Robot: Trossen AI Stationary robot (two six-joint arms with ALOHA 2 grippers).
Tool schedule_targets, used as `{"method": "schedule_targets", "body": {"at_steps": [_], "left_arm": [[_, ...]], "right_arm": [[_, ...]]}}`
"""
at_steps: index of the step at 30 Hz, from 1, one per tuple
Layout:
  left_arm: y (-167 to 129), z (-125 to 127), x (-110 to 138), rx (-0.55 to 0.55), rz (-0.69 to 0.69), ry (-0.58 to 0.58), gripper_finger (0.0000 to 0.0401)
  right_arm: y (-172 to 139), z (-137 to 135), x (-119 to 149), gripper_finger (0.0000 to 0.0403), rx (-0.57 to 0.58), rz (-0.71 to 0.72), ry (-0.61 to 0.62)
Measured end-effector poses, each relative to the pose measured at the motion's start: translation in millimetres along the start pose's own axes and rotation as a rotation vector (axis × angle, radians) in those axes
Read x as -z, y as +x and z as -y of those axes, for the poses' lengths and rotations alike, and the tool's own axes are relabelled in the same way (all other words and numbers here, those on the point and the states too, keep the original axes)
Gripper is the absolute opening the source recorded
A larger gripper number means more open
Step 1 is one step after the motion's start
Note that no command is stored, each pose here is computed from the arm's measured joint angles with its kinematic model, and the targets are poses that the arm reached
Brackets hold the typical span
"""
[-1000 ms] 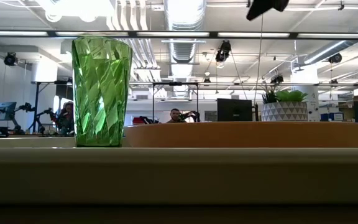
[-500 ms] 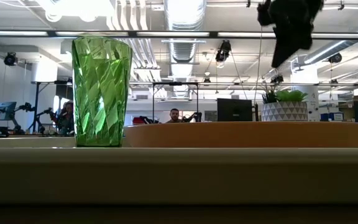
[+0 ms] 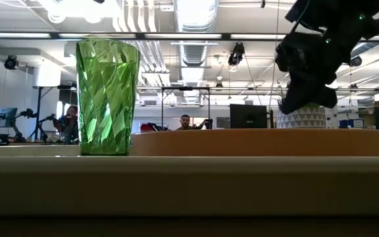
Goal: Pick and place plate/cup/fork/spoon on tray
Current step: Adjust the orange plate
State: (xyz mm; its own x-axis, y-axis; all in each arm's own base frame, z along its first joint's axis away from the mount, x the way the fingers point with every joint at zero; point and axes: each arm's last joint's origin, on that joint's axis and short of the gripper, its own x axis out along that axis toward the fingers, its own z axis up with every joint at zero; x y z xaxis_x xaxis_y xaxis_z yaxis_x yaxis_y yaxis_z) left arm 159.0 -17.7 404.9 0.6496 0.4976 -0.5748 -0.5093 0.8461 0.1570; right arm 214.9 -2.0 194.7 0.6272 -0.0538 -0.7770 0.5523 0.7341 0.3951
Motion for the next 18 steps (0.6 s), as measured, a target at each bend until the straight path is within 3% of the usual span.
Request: {"method": "schedule_targets", "body": {"at_steps": [13,18], "left_arm": [[3.7,4.8,-0.6,0.043,-0.001,-0.012,0.0000],[3.3,4.7,-0.9,0.046,0.004,-0.016,0.0000]], "right_arm": [[5.6,4.2,6.6,0.0008,0.056,0.001,0.068],[19.9,1.0,17.5,0.0008,0.103,-0.063,0.076]]}}
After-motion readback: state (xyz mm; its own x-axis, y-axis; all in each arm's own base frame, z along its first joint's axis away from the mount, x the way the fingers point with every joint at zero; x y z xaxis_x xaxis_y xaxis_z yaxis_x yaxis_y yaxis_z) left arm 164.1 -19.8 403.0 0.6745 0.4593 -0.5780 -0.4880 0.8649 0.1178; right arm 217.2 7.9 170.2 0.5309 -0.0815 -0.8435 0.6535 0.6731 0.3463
